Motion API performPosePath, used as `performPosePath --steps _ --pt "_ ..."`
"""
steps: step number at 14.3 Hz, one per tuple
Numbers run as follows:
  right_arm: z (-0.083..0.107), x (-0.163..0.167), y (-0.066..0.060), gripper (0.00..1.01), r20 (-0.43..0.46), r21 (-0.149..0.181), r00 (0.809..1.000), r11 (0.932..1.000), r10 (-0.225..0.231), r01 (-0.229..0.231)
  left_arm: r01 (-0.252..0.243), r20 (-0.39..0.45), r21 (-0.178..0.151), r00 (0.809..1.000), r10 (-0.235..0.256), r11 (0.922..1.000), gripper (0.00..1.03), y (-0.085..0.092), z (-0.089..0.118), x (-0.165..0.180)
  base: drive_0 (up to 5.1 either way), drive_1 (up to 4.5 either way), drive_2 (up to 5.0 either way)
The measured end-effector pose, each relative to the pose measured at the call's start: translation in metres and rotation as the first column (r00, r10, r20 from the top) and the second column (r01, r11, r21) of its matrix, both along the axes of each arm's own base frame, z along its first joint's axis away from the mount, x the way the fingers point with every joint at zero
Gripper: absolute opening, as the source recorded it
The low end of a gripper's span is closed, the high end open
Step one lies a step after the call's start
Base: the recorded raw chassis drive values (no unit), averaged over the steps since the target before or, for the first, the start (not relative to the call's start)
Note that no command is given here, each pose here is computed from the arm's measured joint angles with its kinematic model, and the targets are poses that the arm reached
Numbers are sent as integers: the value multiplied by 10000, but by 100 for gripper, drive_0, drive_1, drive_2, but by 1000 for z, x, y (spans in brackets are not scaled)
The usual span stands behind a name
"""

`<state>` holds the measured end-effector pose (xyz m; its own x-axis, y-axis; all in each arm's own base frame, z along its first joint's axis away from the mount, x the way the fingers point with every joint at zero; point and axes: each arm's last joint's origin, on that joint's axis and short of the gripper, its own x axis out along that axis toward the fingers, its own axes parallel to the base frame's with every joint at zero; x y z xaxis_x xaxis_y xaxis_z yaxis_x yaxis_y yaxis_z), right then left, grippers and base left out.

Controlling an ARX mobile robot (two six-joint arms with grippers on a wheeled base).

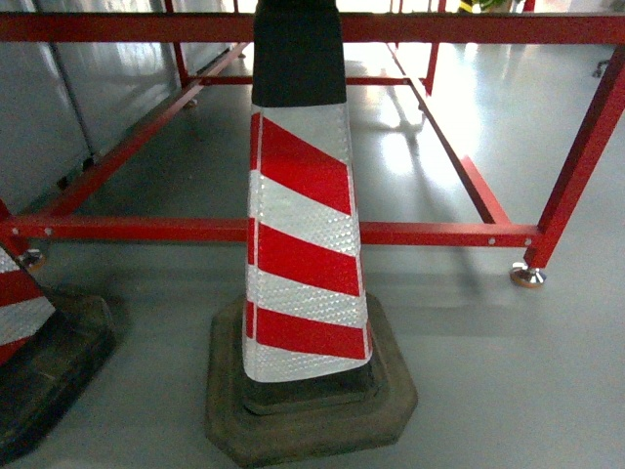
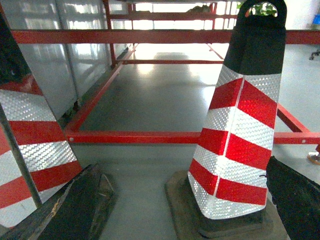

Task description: Pick blue part to blue bin on bottom shelf

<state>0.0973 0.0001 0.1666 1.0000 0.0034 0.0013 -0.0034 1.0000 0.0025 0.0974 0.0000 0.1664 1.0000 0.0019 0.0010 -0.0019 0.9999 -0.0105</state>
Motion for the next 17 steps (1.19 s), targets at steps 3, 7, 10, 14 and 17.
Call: performPosePath --steps 3,7,10,14,17 --pt "0 0 0 98 -19 0 10000 10000 0 0 0 -31 0 10000 0 10000 98 0 0 0 0 0 0" --pt "0 0 0 98 4 8 10000 10000 -50 50 8 -8 8 10000 -8 10000 98 0 0 0 0 0 0" --pt "0 0 0 98 -8 0 10000 10000 -23 23 23 -4 15 10000 -23 10000 98 0 0 0 0 0 0" --pt "0 0 0 98 8 12 10000 10000 -42 42 15 -12 42 10000 -15 10000 98 0 0 0 0 0 0" --pt "0 0 0 98 4 15 10000 10000 -46 46 23 -4 107 10000 -23 9999 98 0 0 0 0 0 0"
